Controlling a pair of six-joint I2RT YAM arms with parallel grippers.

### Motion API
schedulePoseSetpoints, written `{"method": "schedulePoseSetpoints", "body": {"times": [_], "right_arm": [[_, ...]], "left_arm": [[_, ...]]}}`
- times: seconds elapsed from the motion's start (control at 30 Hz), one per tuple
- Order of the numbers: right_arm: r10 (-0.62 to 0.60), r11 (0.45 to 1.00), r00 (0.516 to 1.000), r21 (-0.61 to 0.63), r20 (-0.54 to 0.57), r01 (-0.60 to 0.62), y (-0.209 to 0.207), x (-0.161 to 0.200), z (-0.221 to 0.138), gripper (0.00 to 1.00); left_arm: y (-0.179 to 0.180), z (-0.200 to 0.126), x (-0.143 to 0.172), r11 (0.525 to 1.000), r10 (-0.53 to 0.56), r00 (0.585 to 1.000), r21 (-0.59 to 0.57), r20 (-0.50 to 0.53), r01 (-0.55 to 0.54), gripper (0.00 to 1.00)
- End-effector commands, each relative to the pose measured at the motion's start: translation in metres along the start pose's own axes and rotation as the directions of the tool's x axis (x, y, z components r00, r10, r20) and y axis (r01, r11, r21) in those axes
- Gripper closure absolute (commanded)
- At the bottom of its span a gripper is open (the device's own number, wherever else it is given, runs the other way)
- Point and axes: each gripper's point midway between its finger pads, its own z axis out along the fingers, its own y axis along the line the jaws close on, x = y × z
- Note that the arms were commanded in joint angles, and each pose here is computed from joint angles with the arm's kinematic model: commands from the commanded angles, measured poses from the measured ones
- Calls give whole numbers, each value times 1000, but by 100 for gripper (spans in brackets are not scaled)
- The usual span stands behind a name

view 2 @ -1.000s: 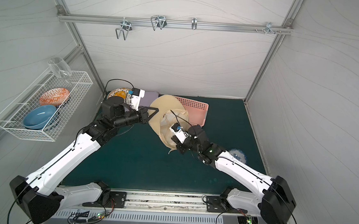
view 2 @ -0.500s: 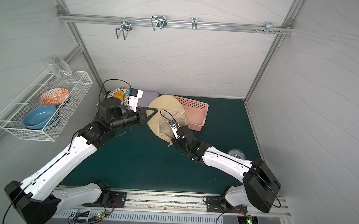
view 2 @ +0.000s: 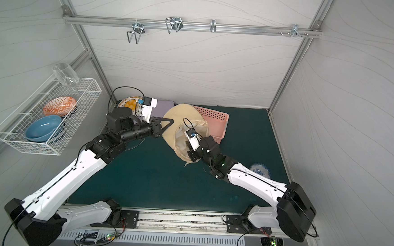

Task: Turn the baseball cap inside out
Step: Turn over the baseball cap.

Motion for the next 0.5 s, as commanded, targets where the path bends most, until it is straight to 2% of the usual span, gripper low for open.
{"method": "schedulePoseSetpoints", "body": {"times": [0.0,0.1,0.2,0.37,0.47], "right_arm": [[24,988,999,-151,36,-18,27,-13,5,78],[24,988,999,-154,-38,-29,31,5,16,78],[34,997,994,-70,-103,-42,18,20,27,78],[53,997,997,-52,-60,-56,11,9,15,72],[70,995,997,66,-33,-68,-16,-6,-7,66]], "left_arm": [[-17,0,-21,997,47,996,57,71,-51,100],[-20,1,-22,996,37,997,80,74,-43,100],[-24,1,-22,994,32,997,102,72,-40,100],[-17,0,-18,996,70,996,58,59,-74,100],[-9,-3,-16,994,110,993,2,46,-110,100]]}}
